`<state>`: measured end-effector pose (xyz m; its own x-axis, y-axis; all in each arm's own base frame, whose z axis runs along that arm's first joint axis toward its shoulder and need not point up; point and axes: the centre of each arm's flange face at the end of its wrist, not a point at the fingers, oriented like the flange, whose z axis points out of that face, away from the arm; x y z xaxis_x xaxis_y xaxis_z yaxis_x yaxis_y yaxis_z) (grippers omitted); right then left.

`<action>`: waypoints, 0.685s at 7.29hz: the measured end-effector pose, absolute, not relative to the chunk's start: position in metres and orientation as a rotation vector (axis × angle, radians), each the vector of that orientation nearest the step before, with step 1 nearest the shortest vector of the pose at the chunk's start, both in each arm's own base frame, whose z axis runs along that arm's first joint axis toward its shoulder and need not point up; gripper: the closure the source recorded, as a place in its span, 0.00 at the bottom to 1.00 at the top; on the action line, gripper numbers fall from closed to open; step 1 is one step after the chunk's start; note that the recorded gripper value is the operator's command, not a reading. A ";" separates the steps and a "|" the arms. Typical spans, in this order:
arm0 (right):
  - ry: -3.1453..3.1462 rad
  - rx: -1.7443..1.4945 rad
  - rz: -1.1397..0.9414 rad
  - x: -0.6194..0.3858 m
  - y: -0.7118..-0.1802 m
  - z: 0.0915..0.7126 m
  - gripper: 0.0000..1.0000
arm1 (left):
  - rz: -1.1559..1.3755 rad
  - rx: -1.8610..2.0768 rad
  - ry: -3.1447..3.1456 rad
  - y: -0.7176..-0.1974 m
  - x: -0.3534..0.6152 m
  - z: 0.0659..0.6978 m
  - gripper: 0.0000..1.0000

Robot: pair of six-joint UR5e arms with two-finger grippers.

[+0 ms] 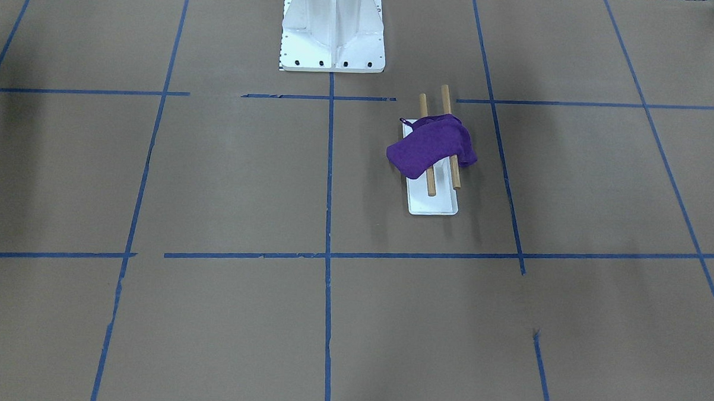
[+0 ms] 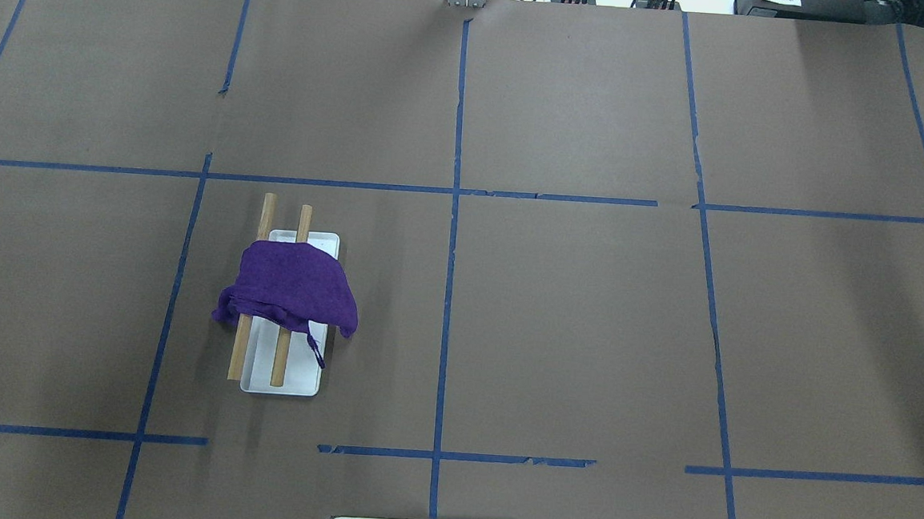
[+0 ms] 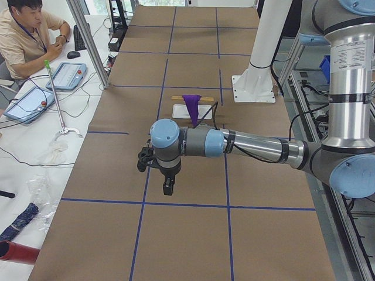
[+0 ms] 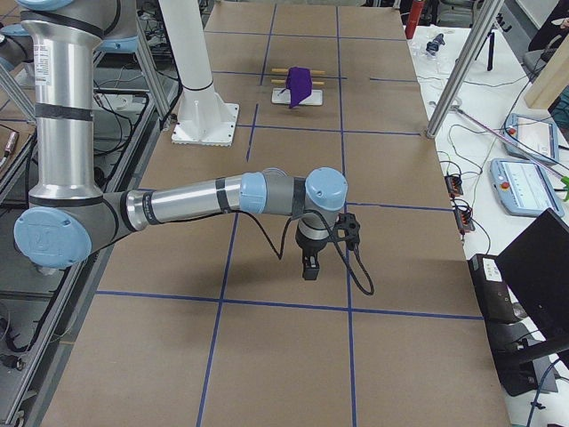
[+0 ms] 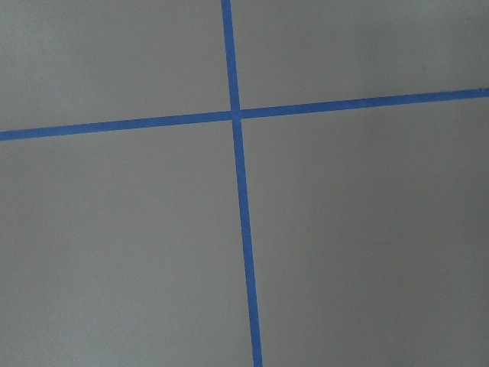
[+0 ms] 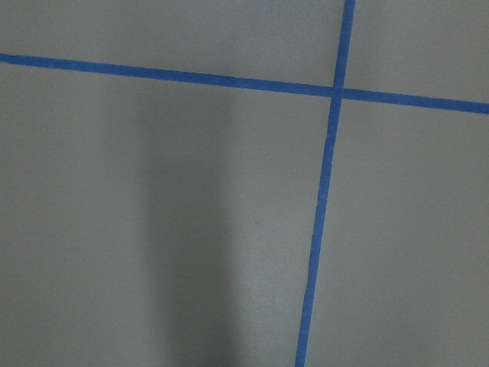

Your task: Hang towel on rack

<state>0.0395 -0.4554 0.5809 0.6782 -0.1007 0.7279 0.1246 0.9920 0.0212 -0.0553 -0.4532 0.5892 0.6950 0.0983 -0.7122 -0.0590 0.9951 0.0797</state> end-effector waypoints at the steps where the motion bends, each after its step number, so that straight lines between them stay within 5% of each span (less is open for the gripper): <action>1: -0.827 -0.028 -0.126 0.038 -0.456 0.579 0.00 | 0.089 0.052 0.798 -0.453 -0.055 0.589 0.00; 5: -0.834 -0.004 -0.132 0.037 -0.467 0.567 0.00 | 0.083 0.038 0.798 -0.451 -0.054 0.595 0.00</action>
<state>0.0369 -0.4672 0.5675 0.6644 -0.1155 0.7384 0.1182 0.9918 0.0487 -0.0545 -0.4511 0.5953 0.6950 0.0885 -0.7136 -0.0599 0.9961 0.0652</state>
